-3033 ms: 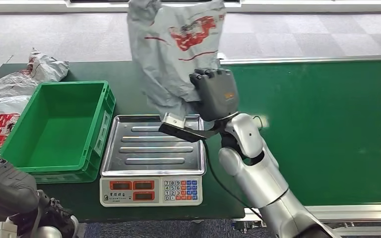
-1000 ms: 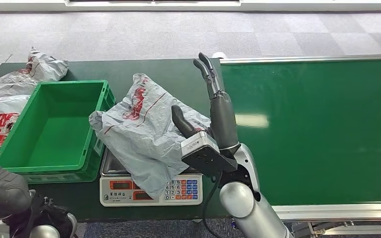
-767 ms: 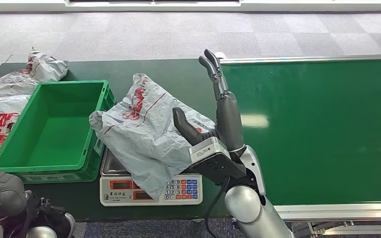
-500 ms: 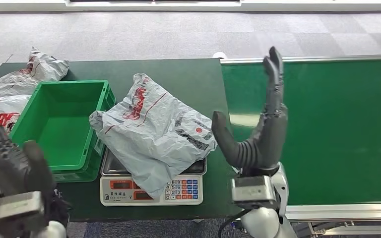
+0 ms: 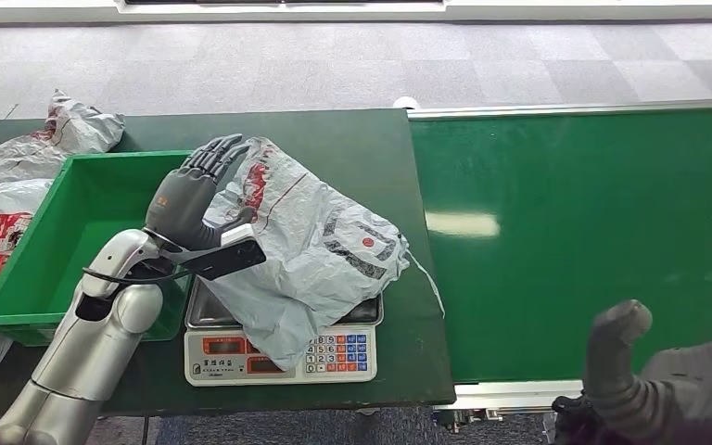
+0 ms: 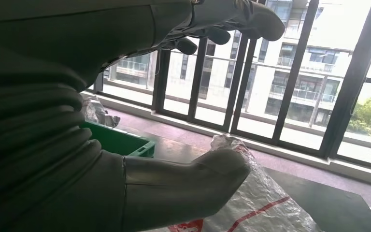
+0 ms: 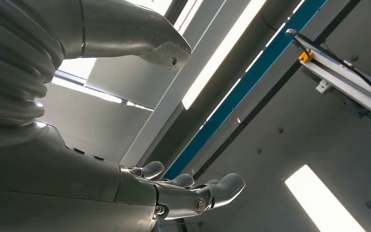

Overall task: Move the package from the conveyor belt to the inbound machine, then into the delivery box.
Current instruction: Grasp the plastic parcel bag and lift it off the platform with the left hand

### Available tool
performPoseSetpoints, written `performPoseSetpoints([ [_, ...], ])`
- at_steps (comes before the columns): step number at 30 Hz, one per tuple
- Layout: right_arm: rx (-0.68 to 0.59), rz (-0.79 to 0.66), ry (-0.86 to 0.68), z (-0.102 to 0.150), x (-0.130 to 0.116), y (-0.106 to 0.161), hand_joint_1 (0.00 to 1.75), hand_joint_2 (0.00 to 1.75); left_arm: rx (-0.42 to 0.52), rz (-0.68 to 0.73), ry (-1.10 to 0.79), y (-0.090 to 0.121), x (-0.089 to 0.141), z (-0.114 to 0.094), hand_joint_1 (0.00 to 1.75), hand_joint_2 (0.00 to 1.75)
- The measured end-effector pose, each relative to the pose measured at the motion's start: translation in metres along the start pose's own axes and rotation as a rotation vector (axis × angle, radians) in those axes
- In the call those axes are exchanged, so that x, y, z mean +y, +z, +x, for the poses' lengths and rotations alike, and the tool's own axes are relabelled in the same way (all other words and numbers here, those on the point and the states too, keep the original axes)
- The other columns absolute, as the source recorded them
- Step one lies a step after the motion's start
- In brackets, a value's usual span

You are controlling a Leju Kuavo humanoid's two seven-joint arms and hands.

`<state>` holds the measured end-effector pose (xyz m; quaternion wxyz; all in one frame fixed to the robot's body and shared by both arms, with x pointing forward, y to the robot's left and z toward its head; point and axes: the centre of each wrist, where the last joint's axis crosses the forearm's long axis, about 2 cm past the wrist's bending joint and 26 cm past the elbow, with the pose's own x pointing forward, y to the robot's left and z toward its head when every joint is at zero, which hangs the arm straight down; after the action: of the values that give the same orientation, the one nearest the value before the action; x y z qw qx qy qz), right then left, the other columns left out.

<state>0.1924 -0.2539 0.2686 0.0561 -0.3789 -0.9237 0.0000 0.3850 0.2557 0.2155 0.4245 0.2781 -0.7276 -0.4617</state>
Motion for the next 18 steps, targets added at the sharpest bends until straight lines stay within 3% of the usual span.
performPoseSetpoints([
  [9,0.054,-0.011,0.042,-0.004,-0.023,0.014,0.0,1.75,0.032,-0.343,-0.023,-0.029,-0.016,-0.013,0.0,1.75],
  [13,0.082,-0.013,0.055,-0.001,-0.026,0.02,0.0,1.75,0.03,-0.497,-0.035,-0.042,-0.037,-0.014,0.0,1.75],
  [18,0.11,-0.01,0.062,0.001,-0.026,0.022,0.0,1.75,0.017,-0.737,-0.011,-0.036,-0.074,-0.012,0.0,1.75],
])
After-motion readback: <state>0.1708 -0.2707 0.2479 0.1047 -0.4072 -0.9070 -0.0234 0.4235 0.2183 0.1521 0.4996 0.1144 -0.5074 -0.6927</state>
